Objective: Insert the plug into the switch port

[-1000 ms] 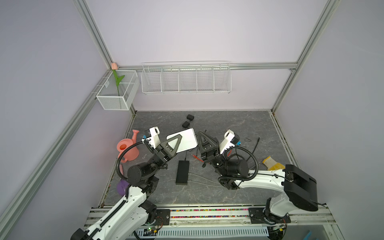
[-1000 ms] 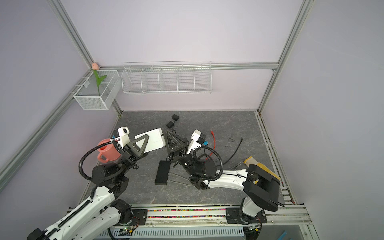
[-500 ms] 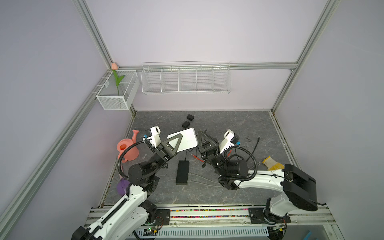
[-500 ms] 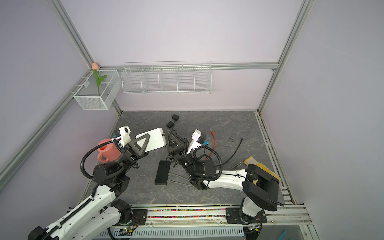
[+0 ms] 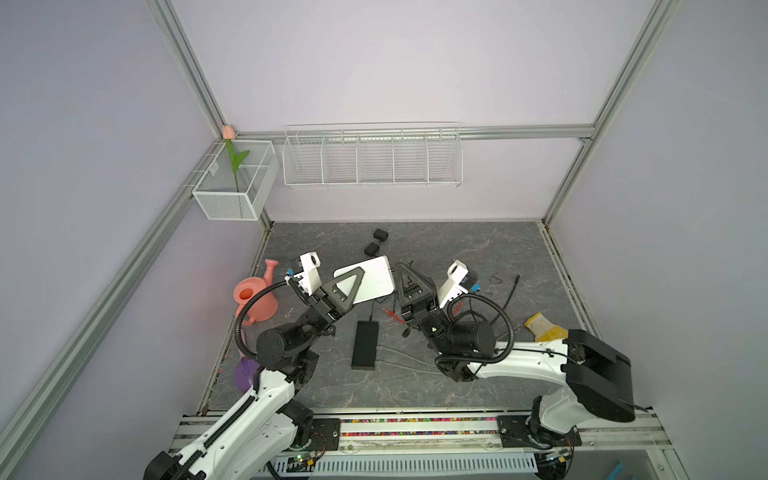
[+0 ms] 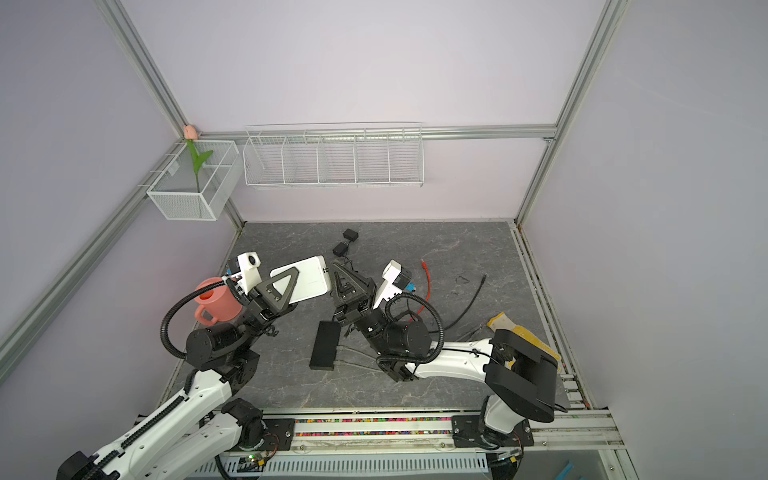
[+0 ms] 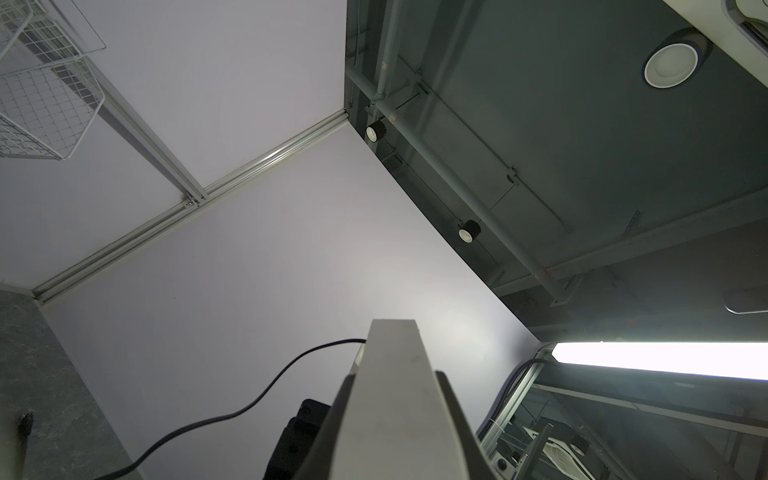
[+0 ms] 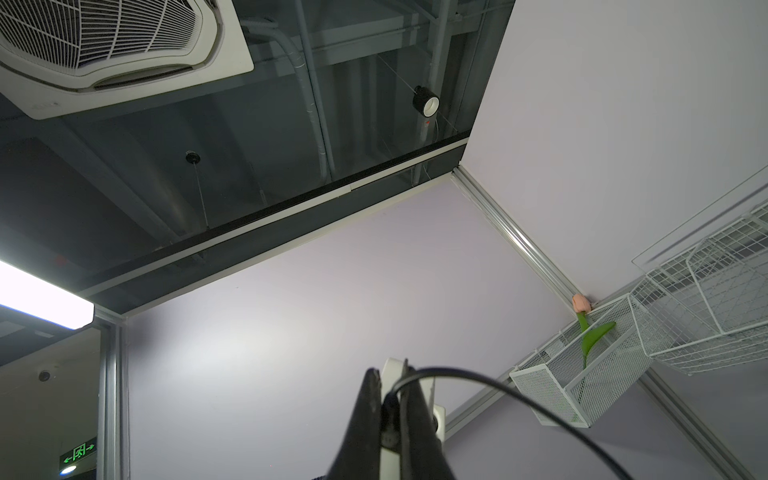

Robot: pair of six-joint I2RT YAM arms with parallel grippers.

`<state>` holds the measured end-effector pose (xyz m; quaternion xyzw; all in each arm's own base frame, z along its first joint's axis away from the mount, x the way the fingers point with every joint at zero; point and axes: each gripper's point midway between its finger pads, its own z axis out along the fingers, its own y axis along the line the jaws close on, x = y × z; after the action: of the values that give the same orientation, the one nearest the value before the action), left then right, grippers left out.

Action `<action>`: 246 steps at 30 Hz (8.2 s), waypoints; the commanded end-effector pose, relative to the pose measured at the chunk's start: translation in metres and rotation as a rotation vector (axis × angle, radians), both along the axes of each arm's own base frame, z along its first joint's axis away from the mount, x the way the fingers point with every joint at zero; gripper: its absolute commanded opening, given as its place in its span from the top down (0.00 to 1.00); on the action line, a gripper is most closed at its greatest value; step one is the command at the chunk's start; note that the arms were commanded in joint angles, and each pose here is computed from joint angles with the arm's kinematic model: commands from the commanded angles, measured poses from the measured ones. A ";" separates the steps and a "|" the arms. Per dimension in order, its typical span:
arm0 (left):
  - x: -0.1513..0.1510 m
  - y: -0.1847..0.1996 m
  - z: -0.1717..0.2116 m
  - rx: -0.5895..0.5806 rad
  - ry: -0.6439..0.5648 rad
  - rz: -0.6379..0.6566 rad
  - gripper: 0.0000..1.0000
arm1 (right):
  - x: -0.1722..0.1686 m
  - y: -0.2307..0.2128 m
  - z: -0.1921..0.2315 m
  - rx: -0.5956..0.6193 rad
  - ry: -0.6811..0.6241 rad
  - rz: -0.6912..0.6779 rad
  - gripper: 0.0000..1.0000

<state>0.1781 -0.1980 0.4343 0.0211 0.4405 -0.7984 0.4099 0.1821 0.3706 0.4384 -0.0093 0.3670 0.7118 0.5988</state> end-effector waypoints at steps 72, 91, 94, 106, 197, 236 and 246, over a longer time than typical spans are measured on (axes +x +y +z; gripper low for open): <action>-0.084 -0.031 -0.002 0.275 -0.270 -0.315 1.00 | -0.108 0.093 -0.320 -1.234 0.136 0.471 0.93; -0.060 -0.018 -0.016 0.299 -0.207 -0.223 1.00 | -0.095 0.040 -0.278 -1.251 0.090 0.367 0.38; -0.060 -0.018 -0.015 0.301 -0.208 -0.223 1.00 | -0.095 0.030 -0.281 -1.251 0.103 0.357 0.38; -0.053 -0.023 -0.030 0.359 -0.187 -0.212 1.00 | -0.094 -0.014 -0.235 -1.198 0.046 0.260 0.18; 0.145 0.072 -0.026 0.209 0.130 0.370 1.00 | 0.255 0.033 -0.354 -1.526 0.467 -0.037 0.56; 0.136 -0.013 -0.244 0.548 0.594 0.493 1.00 | 0.110 -0.146 -0.327 -1.550 0.829 -0.074 0.06; 0.119 -0.029 -0.309 0.521 0.751 0.613 1.00 | 0.062 -0.102 -0.313 -1.228 0.791 0.187 0.09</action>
<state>0.2913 -0.2342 0.1252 -0.2419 0.7621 -0.4569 0.3898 0.2453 0.2450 0.1048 -0.1297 0.9136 0.3003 0.2414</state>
